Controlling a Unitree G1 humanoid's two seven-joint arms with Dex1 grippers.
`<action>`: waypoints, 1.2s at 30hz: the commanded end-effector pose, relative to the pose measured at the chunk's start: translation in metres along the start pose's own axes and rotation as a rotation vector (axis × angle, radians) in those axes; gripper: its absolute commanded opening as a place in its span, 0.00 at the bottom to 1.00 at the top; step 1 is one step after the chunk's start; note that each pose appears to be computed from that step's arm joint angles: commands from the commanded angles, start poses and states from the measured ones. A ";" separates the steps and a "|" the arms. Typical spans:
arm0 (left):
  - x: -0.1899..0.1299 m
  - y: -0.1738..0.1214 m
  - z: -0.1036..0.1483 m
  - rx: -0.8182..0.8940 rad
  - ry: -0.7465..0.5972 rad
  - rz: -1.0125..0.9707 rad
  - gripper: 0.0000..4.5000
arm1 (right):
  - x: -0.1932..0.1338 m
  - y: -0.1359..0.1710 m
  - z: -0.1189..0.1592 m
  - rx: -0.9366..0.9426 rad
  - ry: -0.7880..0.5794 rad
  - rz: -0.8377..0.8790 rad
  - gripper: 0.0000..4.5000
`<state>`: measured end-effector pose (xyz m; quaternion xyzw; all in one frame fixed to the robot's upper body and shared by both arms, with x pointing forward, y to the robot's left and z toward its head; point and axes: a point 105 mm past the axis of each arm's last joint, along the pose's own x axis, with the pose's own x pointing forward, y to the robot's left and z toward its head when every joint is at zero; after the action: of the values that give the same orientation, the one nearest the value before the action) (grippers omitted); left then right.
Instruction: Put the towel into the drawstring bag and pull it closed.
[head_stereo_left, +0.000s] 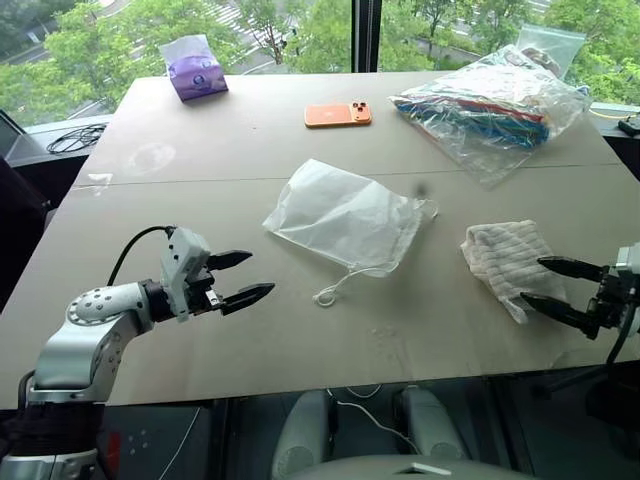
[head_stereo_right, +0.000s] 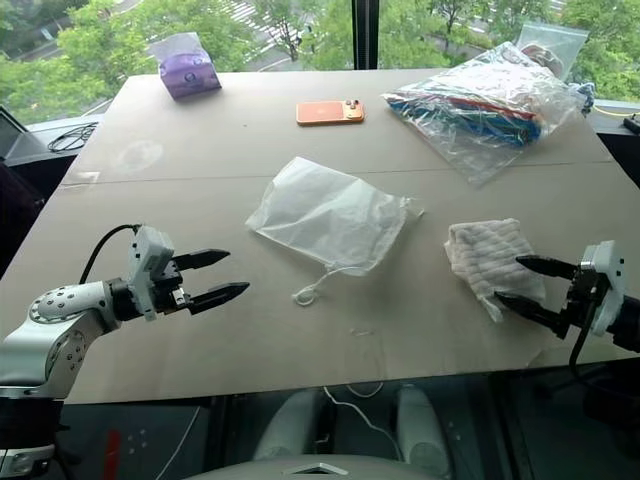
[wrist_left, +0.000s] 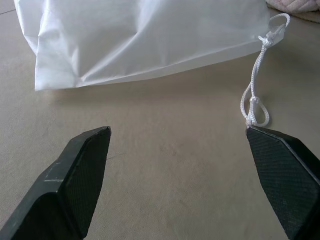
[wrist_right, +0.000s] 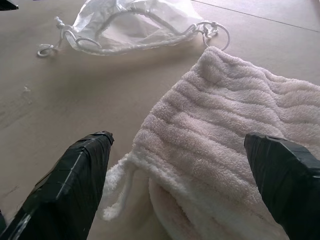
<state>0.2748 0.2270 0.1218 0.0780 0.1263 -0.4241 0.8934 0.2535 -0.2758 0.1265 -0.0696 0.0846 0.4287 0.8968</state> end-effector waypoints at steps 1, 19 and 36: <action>-0.001 0.001 0.018 0.076 -0.034 -0.001 0.99 | -0.019 0.002 0.005 -0.040 -0.035 -0.066 1.00; 0.020 -0.005 0.044 0.127 -0.074 -0.093 0.99 | -0.020 0.023 0.017 -0.025 -0.087 -0.126 1.00; 0.176 -0.066 0.106 0.332 -0.148 0.039 0.99 | 0.002 0.047 0.041 -0.072 -0.165 -0.098 1.00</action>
<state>0.3416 0.0261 0.1723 0.1697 -0.0128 -0.4593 0.8718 0.2244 -0.2413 0.1511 -0.0595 0.0141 0.3887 0.9193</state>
